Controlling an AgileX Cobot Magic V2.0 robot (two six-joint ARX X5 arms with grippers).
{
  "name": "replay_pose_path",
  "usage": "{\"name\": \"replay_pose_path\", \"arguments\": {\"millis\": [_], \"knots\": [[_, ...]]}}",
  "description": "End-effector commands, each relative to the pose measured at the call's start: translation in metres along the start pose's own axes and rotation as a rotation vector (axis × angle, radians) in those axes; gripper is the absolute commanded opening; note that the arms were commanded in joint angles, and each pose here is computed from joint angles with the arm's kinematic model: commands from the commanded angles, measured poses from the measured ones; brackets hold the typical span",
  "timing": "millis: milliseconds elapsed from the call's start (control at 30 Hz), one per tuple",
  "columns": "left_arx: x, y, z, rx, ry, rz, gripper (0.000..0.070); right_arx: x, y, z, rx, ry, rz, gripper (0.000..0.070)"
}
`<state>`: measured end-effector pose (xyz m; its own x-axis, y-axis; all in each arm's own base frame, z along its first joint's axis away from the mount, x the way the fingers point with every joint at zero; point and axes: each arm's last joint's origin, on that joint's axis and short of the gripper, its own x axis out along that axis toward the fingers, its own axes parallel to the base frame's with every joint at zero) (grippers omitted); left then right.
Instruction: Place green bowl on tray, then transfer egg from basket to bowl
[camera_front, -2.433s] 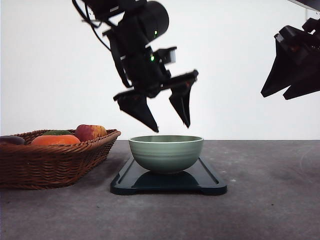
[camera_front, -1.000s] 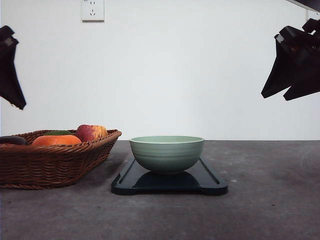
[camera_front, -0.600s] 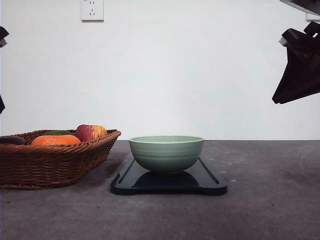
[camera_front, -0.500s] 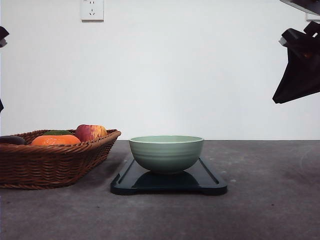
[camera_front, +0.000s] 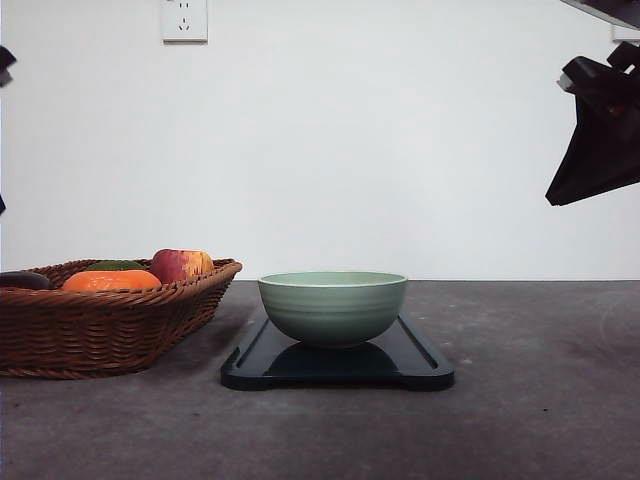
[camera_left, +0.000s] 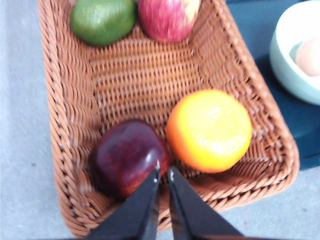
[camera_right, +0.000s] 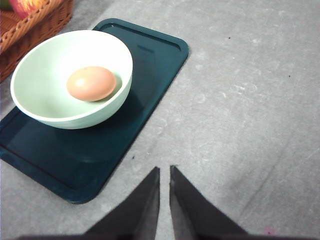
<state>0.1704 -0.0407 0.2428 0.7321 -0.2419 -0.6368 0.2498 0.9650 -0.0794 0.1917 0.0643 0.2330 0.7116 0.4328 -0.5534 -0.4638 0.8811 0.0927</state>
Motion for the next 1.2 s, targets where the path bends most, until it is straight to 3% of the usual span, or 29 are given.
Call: {"name": "replay_pose_path", "arguments": {"millis": [0, 300, 567, 800, 1167], "knots": [[-0.004, 0.003, 0.001, 0.002, -0.049, 0.014, 0.0020, 0.000, 0.001, 0.003, -0.010, -0.013, 0.003, 0.0027], [-0.014, 0.023, -0.056, -0.124, -0.394, 0.121, 0.0020, 0.000, 0.001, 0.003, -0.010, -0.013, 0.003, 0.0027], [-0.014, 0.024, -0.100, -0.125, -0.531, 0.150, 0.0020, 0.000, 0.001, 0.003, -0.010, -0.013, 0.003, 0.0027], [-0.007, 0.027, -0.117, -0.134, -0.581, 0.174, 0.0020, 0.000, 0.001, 0.003, -0.010, -0.013, 0.003, 0.0027], [-0.006, 0.028, -0.122, -0.144, -0.542, 0.187, 0.0020, 0.000, 0.001, 0.003, -0.010, -0.013, 0.003, 0.0027]]}}
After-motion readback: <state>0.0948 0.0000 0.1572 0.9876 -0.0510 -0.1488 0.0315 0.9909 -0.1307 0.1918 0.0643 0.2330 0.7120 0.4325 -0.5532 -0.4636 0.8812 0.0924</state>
